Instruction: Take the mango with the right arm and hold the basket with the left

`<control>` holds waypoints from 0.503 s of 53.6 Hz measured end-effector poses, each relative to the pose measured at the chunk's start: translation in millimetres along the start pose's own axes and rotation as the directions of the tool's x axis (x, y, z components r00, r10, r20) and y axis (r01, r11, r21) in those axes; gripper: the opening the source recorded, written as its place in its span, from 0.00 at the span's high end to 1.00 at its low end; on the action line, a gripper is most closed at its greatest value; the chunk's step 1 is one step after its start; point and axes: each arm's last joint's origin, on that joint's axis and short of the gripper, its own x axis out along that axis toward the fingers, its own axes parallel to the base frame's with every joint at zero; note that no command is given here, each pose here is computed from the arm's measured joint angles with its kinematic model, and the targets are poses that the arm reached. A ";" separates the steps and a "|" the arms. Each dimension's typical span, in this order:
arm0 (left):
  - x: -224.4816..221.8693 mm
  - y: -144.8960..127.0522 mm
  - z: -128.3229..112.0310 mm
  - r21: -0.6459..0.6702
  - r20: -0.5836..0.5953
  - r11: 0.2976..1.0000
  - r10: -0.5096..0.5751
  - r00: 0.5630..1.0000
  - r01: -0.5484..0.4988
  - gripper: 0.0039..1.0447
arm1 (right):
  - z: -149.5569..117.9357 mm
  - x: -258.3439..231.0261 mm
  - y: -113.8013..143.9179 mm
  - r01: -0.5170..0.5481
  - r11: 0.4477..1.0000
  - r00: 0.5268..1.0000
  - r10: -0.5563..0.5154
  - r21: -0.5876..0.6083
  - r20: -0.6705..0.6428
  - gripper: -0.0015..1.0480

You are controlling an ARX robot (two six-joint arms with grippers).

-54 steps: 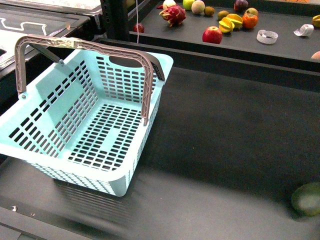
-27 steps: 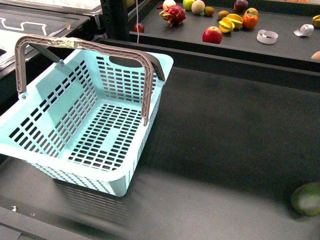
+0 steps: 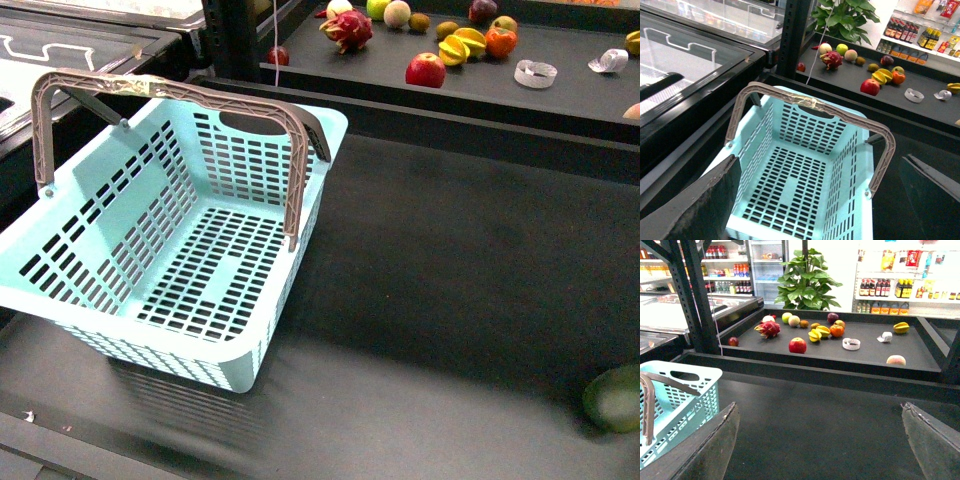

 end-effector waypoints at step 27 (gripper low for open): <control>124.1 -43.4 -39.7 -0.296 -0.287 0.952 -0.010 0.958 -0.078 0.05 | 0.0 0.0 0.0 0.000 1.000 1.000 0.000 0.000 0.000 0.08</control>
